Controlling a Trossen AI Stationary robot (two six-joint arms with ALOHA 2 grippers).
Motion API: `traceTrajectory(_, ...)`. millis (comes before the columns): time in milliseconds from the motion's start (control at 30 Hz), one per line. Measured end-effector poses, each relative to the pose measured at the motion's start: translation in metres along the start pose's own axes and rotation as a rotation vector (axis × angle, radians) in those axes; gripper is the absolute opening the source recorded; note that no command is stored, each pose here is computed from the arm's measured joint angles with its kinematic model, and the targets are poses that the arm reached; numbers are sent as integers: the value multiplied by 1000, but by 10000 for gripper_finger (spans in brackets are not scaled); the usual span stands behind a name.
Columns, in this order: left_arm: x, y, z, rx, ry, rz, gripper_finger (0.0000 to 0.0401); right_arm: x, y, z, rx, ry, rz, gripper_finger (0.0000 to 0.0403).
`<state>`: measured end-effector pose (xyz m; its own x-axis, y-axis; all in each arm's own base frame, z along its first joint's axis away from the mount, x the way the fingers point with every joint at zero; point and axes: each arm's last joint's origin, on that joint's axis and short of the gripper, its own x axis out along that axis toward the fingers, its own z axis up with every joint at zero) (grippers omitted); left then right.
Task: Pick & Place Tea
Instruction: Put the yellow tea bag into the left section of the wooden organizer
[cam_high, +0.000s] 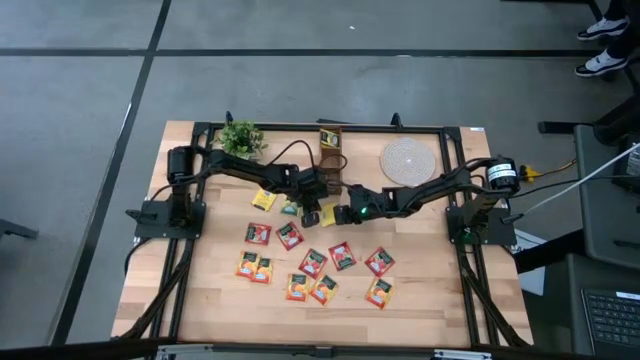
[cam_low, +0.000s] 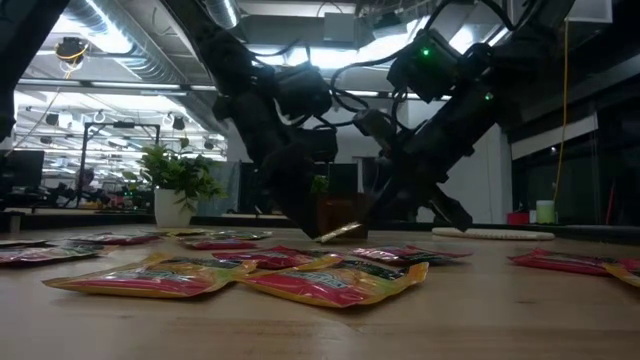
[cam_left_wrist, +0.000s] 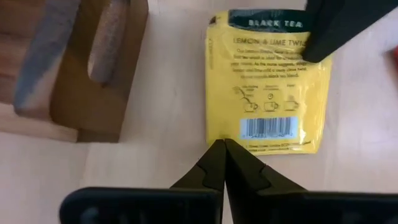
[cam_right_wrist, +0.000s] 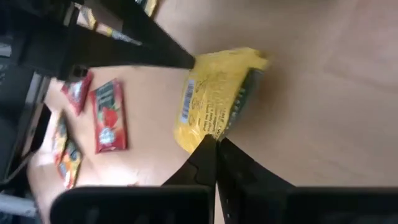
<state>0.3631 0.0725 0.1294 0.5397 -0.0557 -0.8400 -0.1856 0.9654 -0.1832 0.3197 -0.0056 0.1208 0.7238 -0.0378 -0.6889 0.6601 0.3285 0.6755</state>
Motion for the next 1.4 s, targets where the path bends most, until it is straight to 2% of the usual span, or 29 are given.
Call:
traceTrajectory(200, -26, -7, 12, -51, -74, -69, 4, -8, 9, 1, -29, 34, 71, 4)
traceTrajectory(433, -82, -17, 29, -72, -238, -68, 5, -35, 30, 3, -155, 1, 177, 2)
traceTrajectory(700, -140, -23, 37, -91, -408, -90, 3, -73, 51, 3, -437, -64, 291, 2)
traceTrajectory(933, -178, -21, 38, -148, -518, -104, 12, -99, 63, -2, -812, -169, 350, 1)
traceTrajectory(1133, -194, -22, 37, -92, -564, -104, 11, -117, 71, -8, -1132, -297, 344, 1)
traceTrajectory(1400, -198, -26, 36, -45, -557, -203, 27, -140, 81, -9, -1301, -485, 256, 0)
